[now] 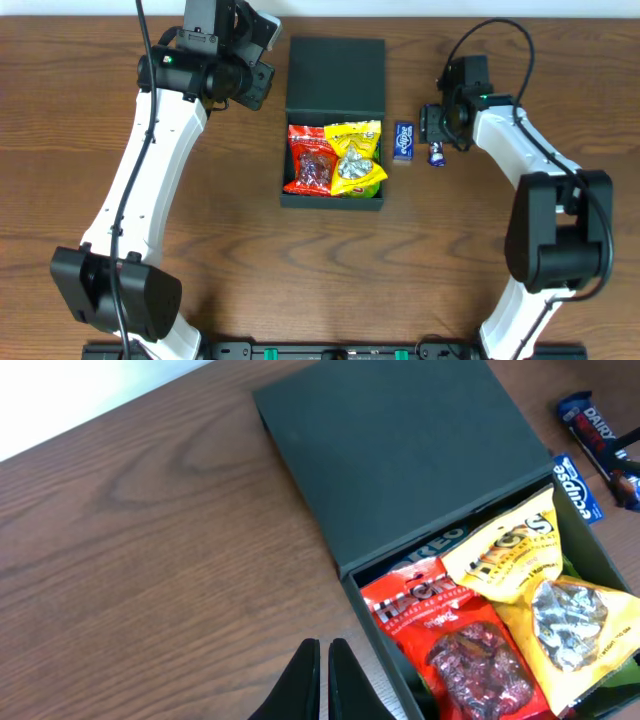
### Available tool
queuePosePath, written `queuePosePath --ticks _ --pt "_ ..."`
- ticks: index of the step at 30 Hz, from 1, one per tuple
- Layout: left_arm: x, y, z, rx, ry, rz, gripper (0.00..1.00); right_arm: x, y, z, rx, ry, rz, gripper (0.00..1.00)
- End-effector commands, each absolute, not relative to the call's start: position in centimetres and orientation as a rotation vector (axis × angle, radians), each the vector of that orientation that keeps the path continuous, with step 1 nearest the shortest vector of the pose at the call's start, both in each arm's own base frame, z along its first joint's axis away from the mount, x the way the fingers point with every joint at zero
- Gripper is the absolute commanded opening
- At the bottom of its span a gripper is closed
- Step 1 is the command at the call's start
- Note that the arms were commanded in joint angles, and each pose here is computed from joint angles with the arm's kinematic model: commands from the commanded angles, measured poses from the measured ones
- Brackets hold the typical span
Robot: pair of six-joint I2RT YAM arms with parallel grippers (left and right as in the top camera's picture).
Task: Pack container
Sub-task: 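Grasp the blue Dairy Milk bar with the right gripper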
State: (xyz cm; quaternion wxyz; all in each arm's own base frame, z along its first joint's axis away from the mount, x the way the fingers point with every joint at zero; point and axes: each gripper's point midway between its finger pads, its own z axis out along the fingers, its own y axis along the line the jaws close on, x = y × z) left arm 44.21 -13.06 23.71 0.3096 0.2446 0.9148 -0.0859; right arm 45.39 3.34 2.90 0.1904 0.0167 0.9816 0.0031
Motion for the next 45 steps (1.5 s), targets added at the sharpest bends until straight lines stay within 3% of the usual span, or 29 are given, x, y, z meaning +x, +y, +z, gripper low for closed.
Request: queuePosePath --ticks 1,6,20,30,45 --pt "44.4 -13.2 24.2 0.642 2.405 -0.245 0.06 45.5 3.4 2.9 0.033 2.752 -0.012 0.66" --pt "44.5 -13.2 24.3 0.646 2.396 -0.242 0.06 45.7 3.4 2.4 0.033 2.753 -0.011 0.58" --pt "44.6 -13.2 24.3 0.645 2.392 -0.242 0.06 45.2 4.0 0.1 0.023 2.805 0.028 0.58" --pt "44.6 -13.2 24.3 0.645 2.392 -0.242 0.06 44.8 4.3 -1.0 0.019 2.836 0.052 0.51" --pt "44.7 -13.0 24.3 0.637 2.393 -0.238 0.06 44.8 4.5 -0.9 0.027 2.835 0.076 0.12"
